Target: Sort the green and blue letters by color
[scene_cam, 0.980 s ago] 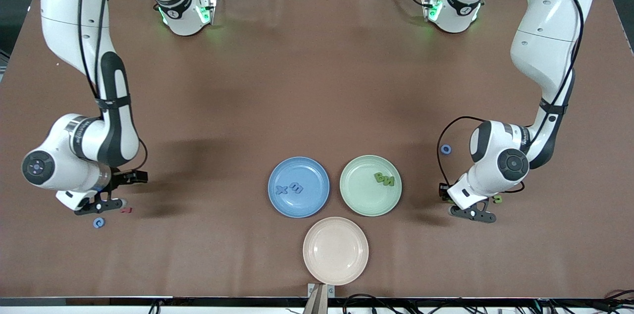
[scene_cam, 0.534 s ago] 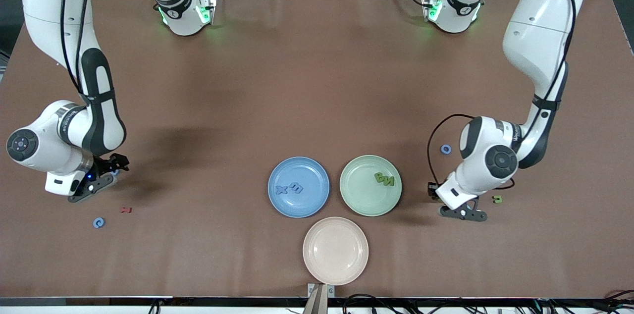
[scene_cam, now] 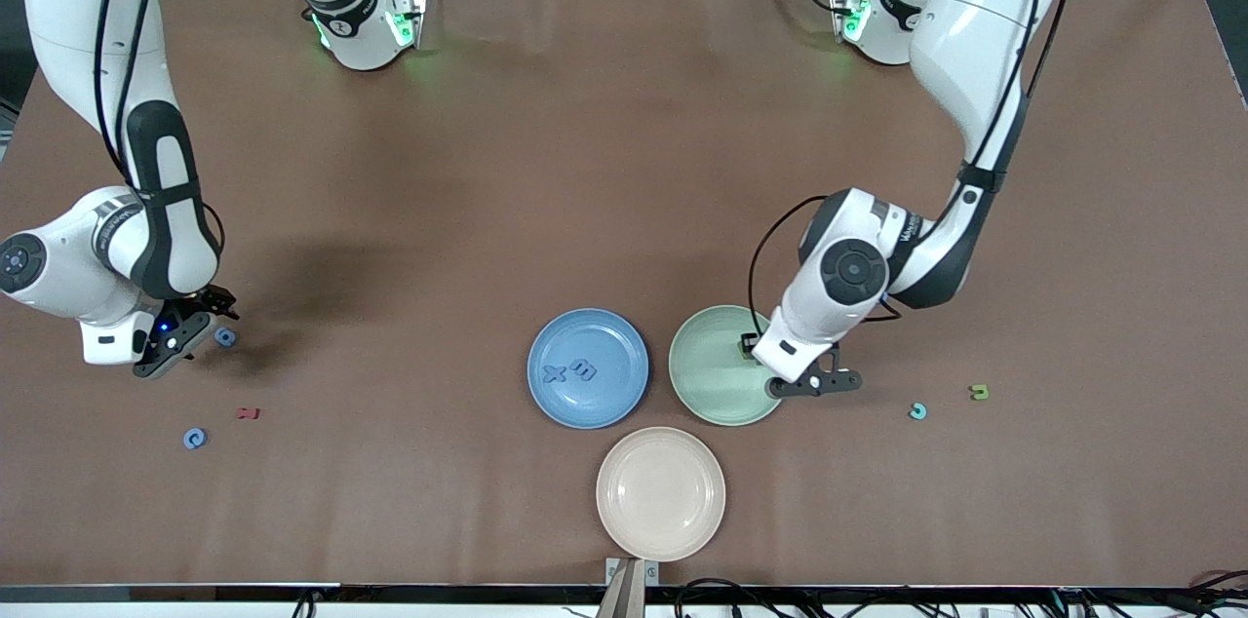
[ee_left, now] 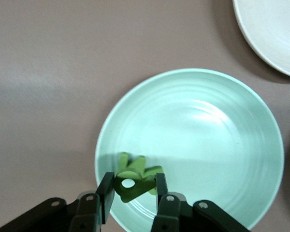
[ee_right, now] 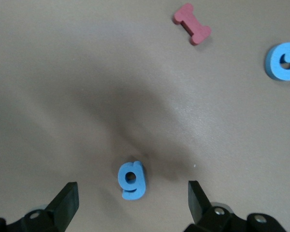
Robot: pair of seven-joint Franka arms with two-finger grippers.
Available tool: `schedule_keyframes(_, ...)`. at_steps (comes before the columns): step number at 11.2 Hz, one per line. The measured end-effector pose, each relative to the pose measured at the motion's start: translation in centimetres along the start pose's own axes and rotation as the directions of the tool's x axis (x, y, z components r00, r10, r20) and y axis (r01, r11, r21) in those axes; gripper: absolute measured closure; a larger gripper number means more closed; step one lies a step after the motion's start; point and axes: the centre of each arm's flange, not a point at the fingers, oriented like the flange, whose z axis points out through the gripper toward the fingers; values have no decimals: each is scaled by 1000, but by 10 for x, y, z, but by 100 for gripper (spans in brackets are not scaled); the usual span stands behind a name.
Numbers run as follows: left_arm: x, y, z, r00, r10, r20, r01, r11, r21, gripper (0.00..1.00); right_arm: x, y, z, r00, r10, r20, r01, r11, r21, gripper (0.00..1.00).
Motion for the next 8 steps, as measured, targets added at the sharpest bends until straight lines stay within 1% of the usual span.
schedule_keyframes(2,-7,11,2,999,-48,6,48,999,-1,61,5,-3,2,1000,-13,-9,13,1000,-1,0)
schedule_keyframes(3,-8,11,2,998,-62,9,62,998,-3,61,7,-4,2,1000,-18,-12,18,1000,-16,0)
schedule_keyframes(4,-7,10,2,998,-65,9,65,998,-2,59,7,-5,4,1000,-20,-13,20,999,-31,0)
schedule_keyframes(5,-7,9,3,998,-66,8,66,998,-1,48,6,-5,6,1000,-24,-10,23,999,-39,0)
schedule_keyframes(7,-4,7,1,998,-67,4,67,998,-1,21,0,-5,9,999,-32,-6,32,999,-40,0)
schedule_keyframes(8,1,1,-1,998,-62,-3,62,998,0,10,-1,-5,10,999,-32,-4,32,999,-39,0)
